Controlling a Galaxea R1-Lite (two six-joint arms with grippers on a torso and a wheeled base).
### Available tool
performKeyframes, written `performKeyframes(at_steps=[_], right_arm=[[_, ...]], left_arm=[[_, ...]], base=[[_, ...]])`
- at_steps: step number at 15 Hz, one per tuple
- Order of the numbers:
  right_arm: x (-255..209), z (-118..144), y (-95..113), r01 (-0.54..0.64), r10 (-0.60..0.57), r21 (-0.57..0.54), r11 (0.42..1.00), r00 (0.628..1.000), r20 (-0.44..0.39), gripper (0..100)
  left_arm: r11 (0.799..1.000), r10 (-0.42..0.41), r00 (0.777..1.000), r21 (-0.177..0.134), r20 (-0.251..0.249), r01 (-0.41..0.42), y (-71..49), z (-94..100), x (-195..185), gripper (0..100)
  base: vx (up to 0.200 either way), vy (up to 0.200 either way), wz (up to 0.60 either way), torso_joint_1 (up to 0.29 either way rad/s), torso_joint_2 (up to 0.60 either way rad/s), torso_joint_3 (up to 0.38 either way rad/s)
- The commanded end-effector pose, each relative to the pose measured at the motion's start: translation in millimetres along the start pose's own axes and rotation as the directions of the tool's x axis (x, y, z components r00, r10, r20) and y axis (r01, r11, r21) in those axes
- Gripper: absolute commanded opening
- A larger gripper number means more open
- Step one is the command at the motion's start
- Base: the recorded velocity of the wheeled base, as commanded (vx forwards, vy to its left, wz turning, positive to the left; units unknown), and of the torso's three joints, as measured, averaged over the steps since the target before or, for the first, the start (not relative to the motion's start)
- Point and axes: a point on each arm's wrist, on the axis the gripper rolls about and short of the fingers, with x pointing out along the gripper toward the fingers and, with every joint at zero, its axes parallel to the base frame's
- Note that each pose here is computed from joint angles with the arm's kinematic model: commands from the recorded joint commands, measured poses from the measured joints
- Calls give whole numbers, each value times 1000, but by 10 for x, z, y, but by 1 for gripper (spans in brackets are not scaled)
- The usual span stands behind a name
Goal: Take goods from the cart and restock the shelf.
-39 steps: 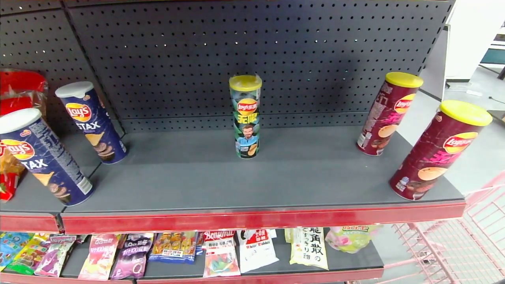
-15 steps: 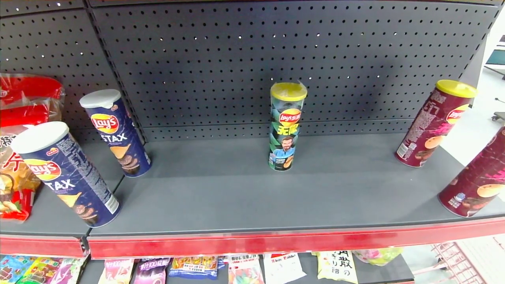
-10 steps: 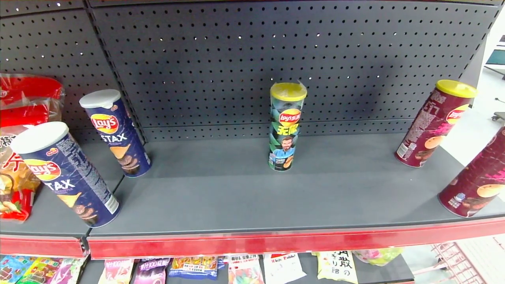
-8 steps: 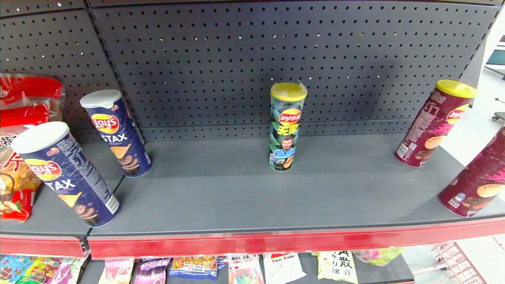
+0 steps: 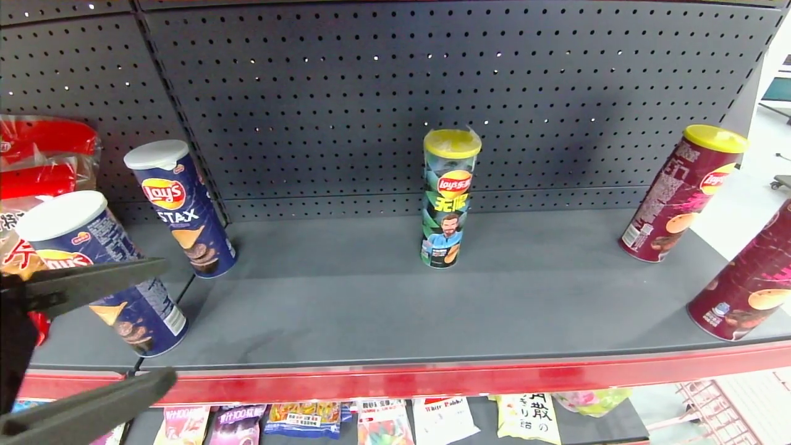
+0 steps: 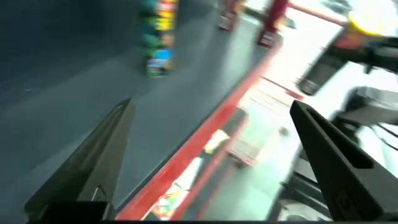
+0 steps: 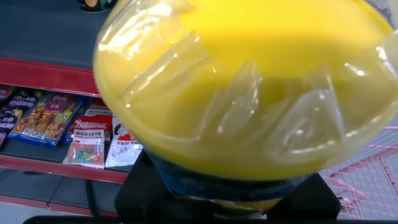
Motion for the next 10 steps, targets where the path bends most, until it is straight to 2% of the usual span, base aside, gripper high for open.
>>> performKeyframes(at_steps=[1, 3, 4, 6, 9, 10], right_arm=[[9, 7, -2, -3, 3, 0, 1000, 1000, -6, 0], [6, 15, -3, -1, 1, 0, 1000, 1000, -3, 0], [3, 32, -4, -1, 1, 0, 1000, 1000, 1, 0], [-2, 57, -7, 0, 0, -1, 1000, 1000, 7, 0], [-8, 64, -7, 1, -1, 0, 1000, 1000, 12, 0], [-9, 68, -7, 1, -1, 0, 1000, 1000, 13, 0]], left_arm=[[991, -127, 986, -50, -105, 123, 320, -35, 745, 100], [993, -122, 985, -7, -121, 122, 527, -98, 1080, 100], [994, -101, 987, 33, -128, 106, 678, -140, 1318, 100], [995, -71, 992, 67, -107, 78, 910, -106, 1695, 100], [991, -99, 991, 84, -91, 106, 1038, -67, 2077, 100], [989, -106, 991, 89, -87, 114, 1039, -59, 2131, 100]], base=[[0, 0, 0, 0, 0, 0], [0, 0, 0, 0, 0, 0], [0, 0, 0, 0, 0, 0], [0, 0, 0, 0, 0, 0], [0, 0, 0, 0, 0, 0], [0, 0, 0, 0, 0, 0]])
